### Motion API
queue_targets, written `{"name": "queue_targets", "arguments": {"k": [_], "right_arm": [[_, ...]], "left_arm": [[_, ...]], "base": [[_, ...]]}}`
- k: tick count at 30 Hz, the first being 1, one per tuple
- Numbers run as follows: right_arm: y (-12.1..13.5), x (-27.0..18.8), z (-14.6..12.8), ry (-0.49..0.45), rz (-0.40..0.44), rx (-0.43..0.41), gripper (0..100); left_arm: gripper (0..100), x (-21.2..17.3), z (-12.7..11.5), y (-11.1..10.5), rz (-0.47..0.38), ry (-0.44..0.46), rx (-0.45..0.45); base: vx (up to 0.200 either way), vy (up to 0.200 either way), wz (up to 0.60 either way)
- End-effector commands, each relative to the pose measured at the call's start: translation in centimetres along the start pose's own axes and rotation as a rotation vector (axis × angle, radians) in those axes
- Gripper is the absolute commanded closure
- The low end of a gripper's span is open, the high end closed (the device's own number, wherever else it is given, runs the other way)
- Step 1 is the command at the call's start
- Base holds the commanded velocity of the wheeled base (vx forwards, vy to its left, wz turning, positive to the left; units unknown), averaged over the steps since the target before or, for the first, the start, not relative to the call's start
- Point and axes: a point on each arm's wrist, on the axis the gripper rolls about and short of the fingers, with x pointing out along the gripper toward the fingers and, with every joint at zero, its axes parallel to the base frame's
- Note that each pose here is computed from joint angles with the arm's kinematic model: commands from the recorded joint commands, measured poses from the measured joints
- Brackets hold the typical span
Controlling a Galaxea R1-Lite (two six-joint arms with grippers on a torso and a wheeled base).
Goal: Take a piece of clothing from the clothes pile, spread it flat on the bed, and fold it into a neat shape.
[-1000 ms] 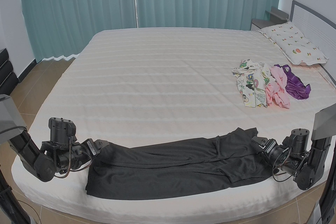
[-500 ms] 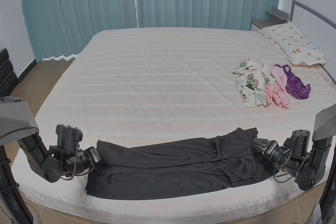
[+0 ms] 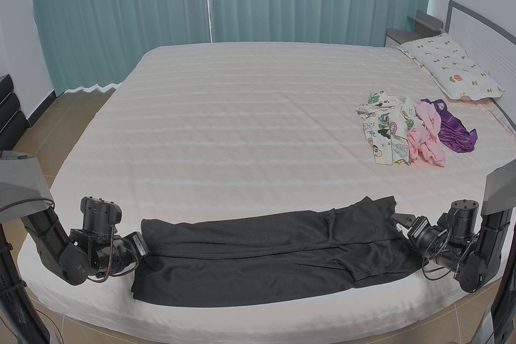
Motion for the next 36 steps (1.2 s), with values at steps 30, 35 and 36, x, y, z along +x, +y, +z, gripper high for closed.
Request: {"name": "queue_targets", "arguments": {"k": [30, 35, 36], "right_arm": [[0.2, 5.0, 3.6, 0.196, 0.081, -0.18, 0], [-0.3, 5.0, 3.4, 0.233, 0.052, -0.199, 100], [-0.3, 5.0, 3.4, 0.241, 0.056, -0.204, 100]], "left_arm": [[100, -1.3, 0.0, -0.2, -0.03, -0.012, -0.003], [100, -1.3, 0.0, -0.2, -0.031, -0.011, -0.003], [100, -1.3, 0.1, -0.3, -0.032, -0.012, -0.003]], "base": [[0.0, 0.0, 0.0], [0.0, 0.0, 0.0], [0.0, 0.0, 0.0]]}}
